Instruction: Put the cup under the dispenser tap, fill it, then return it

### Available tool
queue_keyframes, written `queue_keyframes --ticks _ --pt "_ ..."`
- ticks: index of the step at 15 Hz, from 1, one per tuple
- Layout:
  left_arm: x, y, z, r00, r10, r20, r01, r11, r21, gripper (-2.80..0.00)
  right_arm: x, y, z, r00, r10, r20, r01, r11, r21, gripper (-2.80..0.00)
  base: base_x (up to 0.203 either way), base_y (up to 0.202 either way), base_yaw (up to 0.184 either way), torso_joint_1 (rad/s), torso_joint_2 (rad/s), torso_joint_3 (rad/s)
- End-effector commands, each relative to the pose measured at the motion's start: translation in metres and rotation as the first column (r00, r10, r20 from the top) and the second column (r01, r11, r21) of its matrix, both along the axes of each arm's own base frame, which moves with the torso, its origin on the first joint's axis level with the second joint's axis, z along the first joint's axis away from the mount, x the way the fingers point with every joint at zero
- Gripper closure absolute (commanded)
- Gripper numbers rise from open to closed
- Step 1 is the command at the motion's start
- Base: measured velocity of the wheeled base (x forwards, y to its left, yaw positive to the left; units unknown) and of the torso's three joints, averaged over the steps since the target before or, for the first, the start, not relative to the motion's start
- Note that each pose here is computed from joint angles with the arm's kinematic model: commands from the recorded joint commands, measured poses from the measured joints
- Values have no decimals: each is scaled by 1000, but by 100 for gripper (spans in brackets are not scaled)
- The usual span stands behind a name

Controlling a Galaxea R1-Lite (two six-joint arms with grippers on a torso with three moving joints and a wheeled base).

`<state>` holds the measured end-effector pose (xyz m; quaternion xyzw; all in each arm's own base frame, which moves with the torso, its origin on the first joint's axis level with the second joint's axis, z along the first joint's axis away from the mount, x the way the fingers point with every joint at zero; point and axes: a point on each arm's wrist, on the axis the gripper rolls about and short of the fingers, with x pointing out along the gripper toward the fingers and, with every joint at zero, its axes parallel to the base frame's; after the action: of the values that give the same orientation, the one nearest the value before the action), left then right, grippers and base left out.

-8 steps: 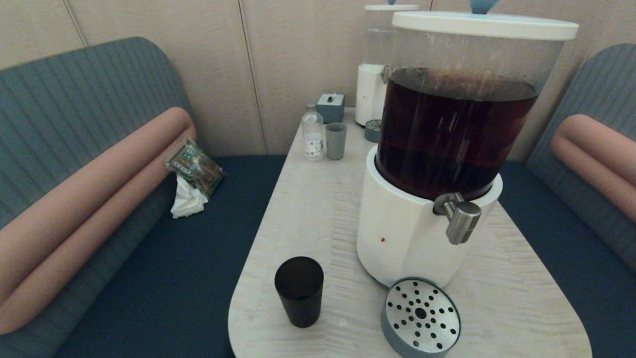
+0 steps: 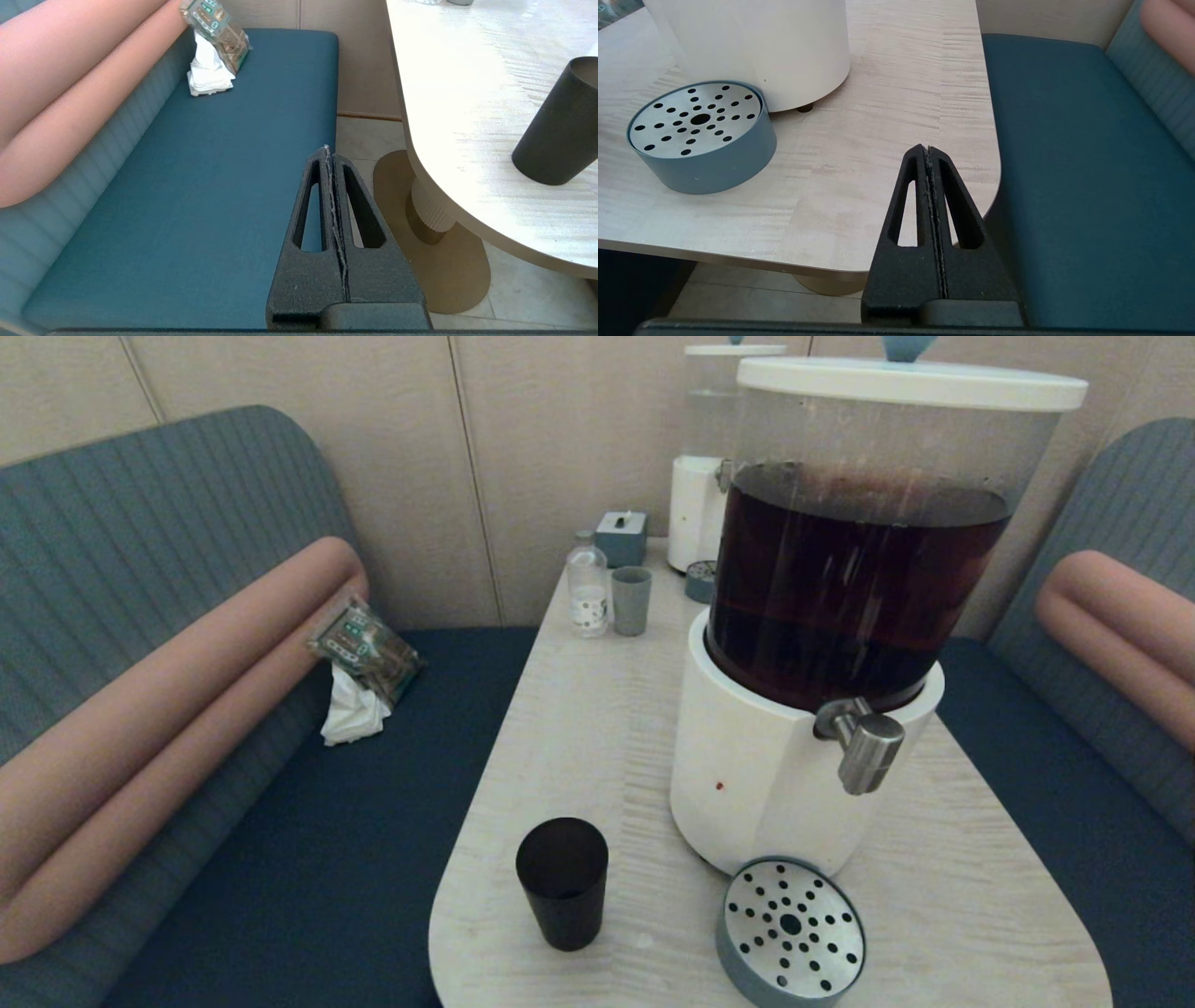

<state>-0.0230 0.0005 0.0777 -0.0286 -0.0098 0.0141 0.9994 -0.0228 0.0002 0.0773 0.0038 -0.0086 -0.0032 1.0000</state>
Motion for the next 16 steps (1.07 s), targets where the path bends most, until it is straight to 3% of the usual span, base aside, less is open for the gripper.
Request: queue_keyframes --ticks 1,4,6,8,10,13,16 --pt "0 0 0 1000 -1 1 1 1000 -1 0 0 0 -2 1000 0 -3 0 1000 0 0 0 0 0 0 0 0" --pt "-2 0 6 1000 -9 18 8 1000 7 0 0 0 -2 1000 0 -2 0 1000 -2 0 0 0 0 0 0 0" --pt "-9 -1 25 996 -59 68 59 998 3 0 0 0 -2 1000 0 -4 0 1000 -1 0 0 0 0 0 0 0" --pt "-18 -3 38 991 -127 51 127 992 1 0 0 0 -2 1000 0 -3 0 1000 -2 0 0 0 0 0 0 0" --pt "-18 -6 47 966 -257 16 257 966 -20 0 0 0 -2 1000 0 -2 0 1000 -2 0 0 0 0 0 0 0" --pt "-7 -8 72 929 -367 -38 361 926 -109 0 0 0 -2 1000 0 -3 0 1000 -2 0 0 0 0 0 0 0" --pt "24 -10 100 877 -478 -40 463 866 -190 0 0 0 -2 1000 0 -2 0 1000 -2 0 0 0 0 0 0 0"
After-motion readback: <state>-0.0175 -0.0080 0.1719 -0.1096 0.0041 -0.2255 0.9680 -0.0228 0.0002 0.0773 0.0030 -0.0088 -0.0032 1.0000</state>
